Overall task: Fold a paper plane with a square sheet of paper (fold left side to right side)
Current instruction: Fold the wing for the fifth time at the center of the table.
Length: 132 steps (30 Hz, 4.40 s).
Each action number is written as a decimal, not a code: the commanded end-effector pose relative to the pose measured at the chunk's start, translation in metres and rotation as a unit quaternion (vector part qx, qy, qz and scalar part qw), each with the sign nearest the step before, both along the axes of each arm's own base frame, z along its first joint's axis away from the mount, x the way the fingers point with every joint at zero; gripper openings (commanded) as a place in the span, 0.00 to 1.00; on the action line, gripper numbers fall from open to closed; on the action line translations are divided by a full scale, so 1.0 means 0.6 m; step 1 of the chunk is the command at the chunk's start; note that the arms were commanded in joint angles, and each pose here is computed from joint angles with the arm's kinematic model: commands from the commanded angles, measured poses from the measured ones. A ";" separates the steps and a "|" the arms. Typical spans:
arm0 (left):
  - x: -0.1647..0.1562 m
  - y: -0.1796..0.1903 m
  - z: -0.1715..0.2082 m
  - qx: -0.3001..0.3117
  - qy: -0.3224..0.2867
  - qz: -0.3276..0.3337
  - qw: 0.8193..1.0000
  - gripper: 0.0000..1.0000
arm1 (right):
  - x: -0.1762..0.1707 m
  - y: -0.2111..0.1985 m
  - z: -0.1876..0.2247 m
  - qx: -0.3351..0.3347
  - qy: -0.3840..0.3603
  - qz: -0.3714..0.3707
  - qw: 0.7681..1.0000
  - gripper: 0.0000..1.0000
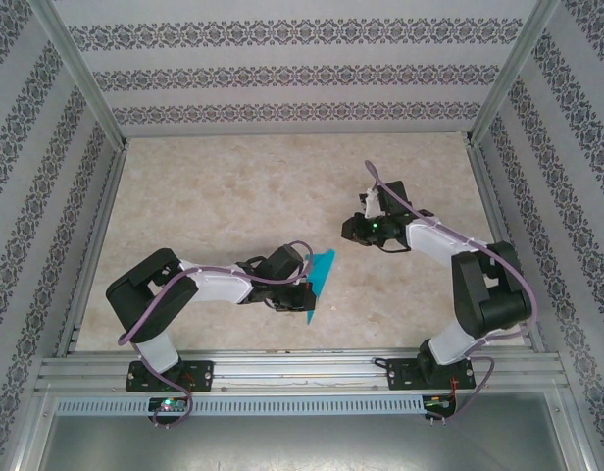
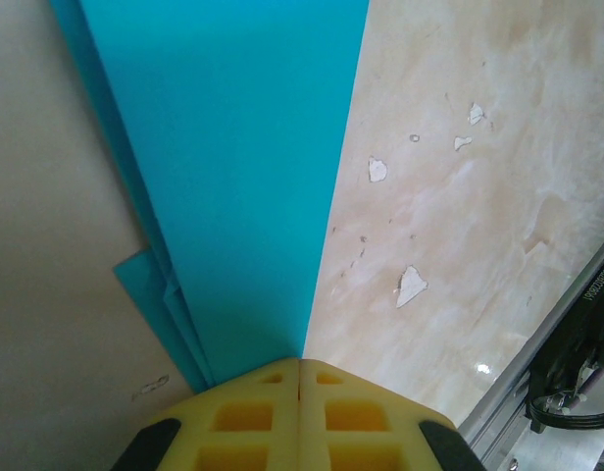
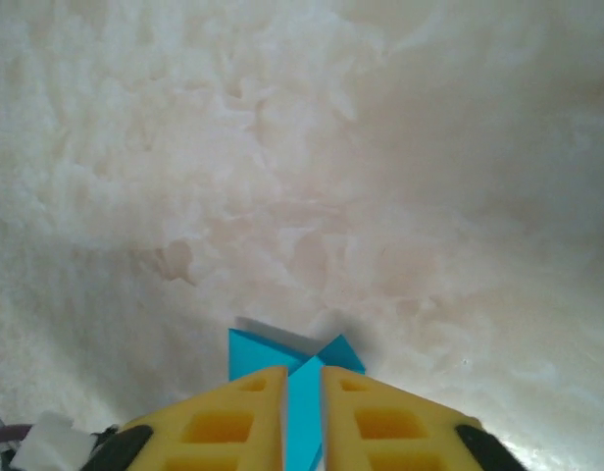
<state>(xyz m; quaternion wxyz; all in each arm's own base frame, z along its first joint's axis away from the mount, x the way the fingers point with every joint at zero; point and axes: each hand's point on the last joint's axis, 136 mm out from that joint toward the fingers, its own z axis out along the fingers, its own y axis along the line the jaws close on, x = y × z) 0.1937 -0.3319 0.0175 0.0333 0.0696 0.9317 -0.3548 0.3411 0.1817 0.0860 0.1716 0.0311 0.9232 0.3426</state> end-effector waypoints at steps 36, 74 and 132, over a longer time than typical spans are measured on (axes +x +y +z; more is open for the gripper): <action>-0.036 -0.014 0.054 -0.046 0.024 -0.019 0.998 0.00 | -0.144 0.093 -0.171 -0.011 0.174 0.055 0.983 0.00; -0.089 0.014 -0.025 -0.017 0.081 -0.006 0.997 0.00 | -0.151 0.079 -0.182 -0.036 0.183 0.058 0.981 0.00; -0.050 0.027 0.045 -0.038 -0.013 0.001 0.999 0.03 | -0.090 0.119 -0.093 0.003 0.114 0.097 0.989 0.09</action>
